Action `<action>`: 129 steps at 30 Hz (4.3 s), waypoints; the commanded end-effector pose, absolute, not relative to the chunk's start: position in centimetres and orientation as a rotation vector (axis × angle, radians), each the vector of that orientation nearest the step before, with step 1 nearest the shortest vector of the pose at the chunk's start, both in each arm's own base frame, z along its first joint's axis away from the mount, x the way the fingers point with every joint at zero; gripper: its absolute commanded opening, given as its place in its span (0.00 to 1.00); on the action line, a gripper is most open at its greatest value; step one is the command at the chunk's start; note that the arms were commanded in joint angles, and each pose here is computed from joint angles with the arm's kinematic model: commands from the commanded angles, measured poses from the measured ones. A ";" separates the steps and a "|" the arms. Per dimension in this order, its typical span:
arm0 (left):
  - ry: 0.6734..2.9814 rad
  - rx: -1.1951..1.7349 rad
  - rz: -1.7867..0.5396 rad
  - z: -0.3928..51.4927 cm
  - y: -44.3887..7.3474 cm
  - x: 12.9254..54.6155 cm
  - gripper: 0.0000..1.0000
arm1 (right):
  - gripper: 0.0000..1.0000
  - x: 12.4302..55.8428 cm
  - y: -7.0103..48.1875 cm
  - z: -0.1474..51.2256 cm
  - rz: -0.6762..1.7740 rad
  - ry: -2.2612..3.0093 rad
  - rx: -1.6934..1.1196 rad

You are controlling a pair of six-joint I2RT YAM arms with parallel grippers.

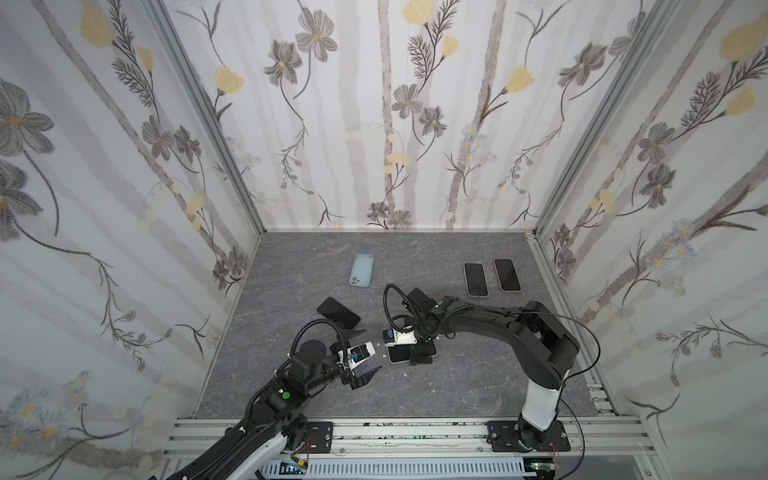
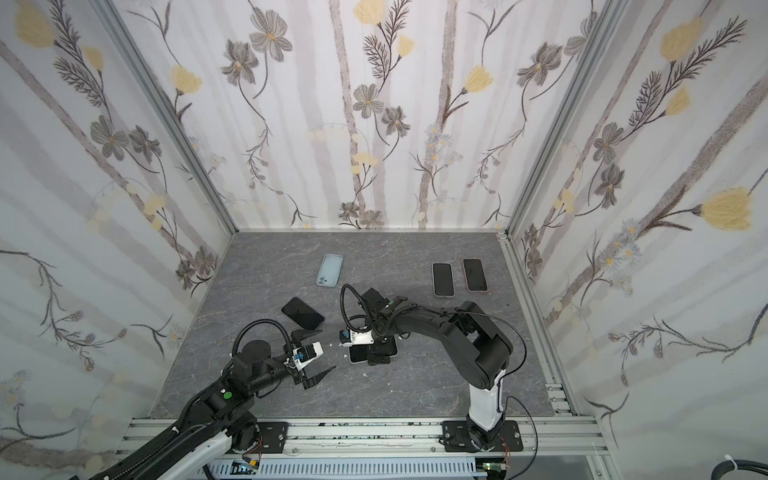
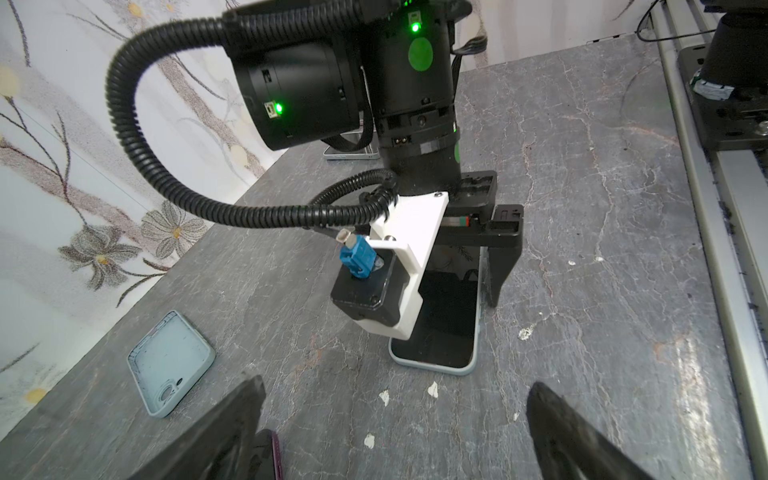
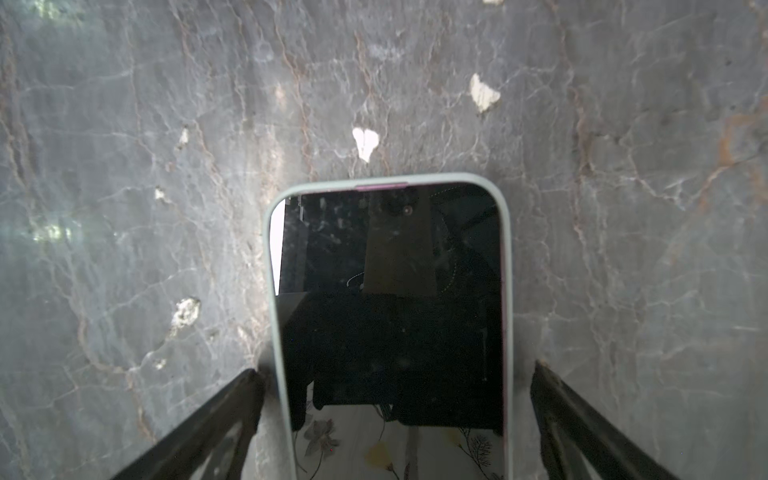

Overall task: Put the phone into the phone case
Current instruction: 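Grasp the cased black phone with the right gripper while the left draws back, then carry the cased phone beside the phone row farther away, open right gripper, then reach the left gripper to the empty pale blue case and grip its edge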

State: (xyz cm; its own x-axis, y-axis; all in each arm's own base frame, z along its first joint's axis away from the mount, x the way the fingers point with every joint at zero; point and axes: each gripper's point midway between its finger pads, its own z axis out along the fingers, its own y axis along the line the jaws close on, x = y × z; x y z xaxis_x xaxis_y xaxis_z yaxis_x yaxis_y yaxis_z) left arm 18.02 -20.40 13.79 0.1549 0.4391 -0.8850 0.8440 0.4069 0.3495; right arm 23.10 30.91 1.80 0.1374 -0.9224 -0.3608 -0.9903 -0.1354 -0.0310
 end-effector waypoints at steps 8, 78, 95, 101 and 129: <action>1.417 1.199 -0.405 14.8 -20.5 18.3 1.00 | 0.78 23.6 30.2 0.9 0.310 1.996 -2.127; 1.895 0.316 -0.201 22.4 -14.0 33.5 1.00 | 0.90 45.2 16.7 16.0 0.229 2.457 0.008; 2.287 0.142 -0.450 15.6 -18.9 42.9 0.97 | 0.82 42.4 23.9 25.2 0.499 2.373 -0.109; 2.360 0.171 -0.440 15.5 -19.6 43.9 0.89 | 0.82 40.0 26.4 25.6 0.536 2.391 -0.160; 2.464 -0.038 -0.349 12.2 -15.8 54.9 0.62 | 0.79 35.5 23.7 21.7 0.540 2.409 -0.251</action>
State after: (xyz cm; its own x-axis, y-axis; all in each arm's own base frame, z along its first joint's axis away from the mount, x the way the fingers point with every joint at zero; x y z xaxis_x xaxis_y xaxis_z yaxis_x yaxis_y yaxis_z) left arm 54.31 -16.75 12.90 -0.7934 -0.1090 -0.5989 0.0813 0.9561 -0.2817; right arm 36.14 23.64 21.13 -0.7913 -0.0697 -0.6075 -0.2981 0.9114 0.2837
